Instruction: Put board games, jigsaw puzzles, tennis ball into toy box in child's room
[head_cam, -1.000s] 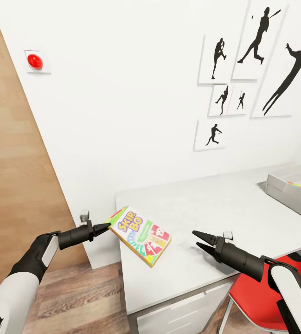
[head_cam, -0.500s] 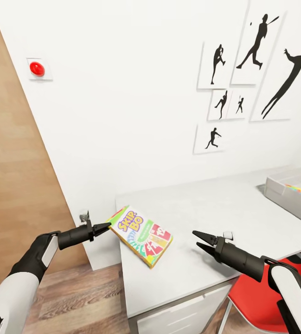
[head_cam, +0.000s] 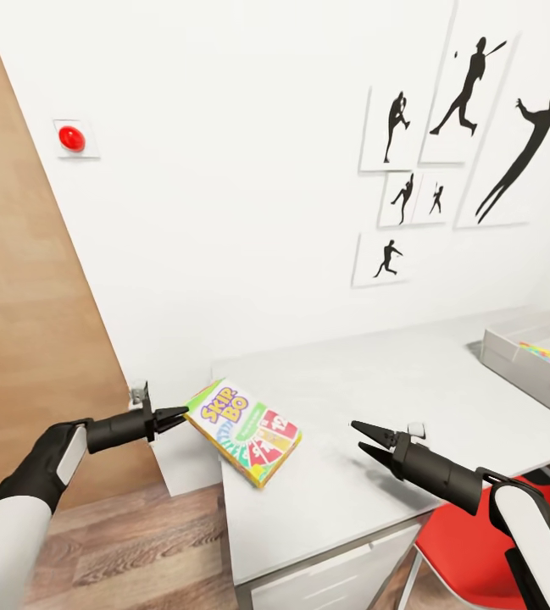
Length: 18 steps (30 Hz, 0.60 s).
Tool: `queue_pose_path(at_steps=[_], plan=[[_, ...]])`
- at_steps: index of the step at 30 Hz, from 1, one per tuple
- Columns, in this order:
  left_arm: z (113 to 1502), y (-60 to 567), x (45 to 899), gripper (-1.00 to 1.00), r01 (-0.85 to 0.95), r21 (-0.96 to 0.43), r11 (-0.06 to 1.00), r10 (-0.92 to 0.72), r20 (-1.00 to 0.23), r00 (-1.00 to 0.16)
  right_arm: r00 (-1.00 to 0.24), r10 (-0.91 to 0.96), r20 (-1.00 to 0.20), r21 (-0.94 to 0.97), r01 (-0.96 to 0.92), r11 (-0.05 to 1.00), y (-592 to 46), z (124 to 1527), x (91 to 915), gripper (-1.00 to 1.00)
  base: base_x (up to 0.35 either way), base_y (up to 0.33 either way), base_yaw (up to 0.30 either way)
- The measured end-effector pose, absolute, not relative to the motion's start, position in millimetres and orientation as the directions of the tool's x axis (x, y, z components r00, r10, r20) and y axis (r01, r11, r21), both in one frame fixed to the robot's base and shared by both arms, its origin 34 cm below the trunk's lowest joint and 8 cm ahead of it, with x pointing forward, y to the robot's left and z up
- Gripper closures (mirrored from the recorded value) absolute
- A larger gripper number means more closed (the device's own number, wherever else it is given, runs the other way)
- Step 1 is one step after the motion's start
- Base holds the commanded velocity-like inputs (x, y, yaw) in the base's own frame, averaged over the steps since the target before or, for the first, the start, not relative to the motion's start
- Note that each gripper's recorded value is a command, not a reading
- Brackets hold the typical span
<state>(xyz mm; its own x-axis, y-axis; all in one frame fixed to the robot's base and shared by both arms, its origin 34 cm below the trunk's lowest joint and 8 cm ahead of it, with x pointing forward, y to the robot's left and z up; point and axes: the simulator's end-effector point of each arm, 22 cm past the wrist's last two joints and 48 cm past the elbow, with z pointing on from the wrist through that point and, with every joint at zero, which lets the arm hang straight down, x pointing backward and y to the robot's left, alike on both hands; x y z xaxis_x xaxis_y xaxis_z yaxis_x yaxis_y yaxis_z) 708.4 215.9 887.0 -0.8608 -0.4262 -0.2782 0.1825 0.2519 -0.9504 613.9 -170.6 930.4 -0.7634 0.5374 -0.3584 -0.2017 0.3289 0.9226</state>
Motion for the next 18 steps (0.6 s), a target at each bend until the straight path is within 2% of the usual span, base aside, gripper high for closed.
queue_pose_path(at_steps=[4, 9, 11, 18], plan=[[899.2, 232.1, 706.7, 1.0, 0.169, -0.955, 0.243, -0.434, -0.263, -0.862, -0.759, 0.543, -0.359, 0.923, -0.202, 0.328, -173.2, 937.7, 614.4, -1.0, 0.0, 0.0, 0.0], [949.3, 251.3, 695.7, 1.0, 0.258, -0.96, 0.113, -0.437, -0.281, -0.855, -0.735, 0.574, -0.361, 0.923, -0.195, 0.331, -188.8, 948.8, 619.3, -1.0, 0.0, 0.0, 0.0], [957.3, 252.1, 692.3, 1.0, 0.272, -0.957, 0.102, -0.424, -0.29, -0.858, -0.734, 0.576, -0.361, 0.923, -0.194, 0.331, -189.7, 952.0, 619.5, -1.0, -0.013, 0.0, 0.0], [972.9, 248.3, 688.0, 1.0, 0.289, -0.953, 0.09, -0.401, -0.3, -0.866, -0.728, 0.583, -0.361, 0.924, -0.194, 0.331, -192.1, 963.2, 620.8, -1.0, -0.2, 0.0, 0.0]])
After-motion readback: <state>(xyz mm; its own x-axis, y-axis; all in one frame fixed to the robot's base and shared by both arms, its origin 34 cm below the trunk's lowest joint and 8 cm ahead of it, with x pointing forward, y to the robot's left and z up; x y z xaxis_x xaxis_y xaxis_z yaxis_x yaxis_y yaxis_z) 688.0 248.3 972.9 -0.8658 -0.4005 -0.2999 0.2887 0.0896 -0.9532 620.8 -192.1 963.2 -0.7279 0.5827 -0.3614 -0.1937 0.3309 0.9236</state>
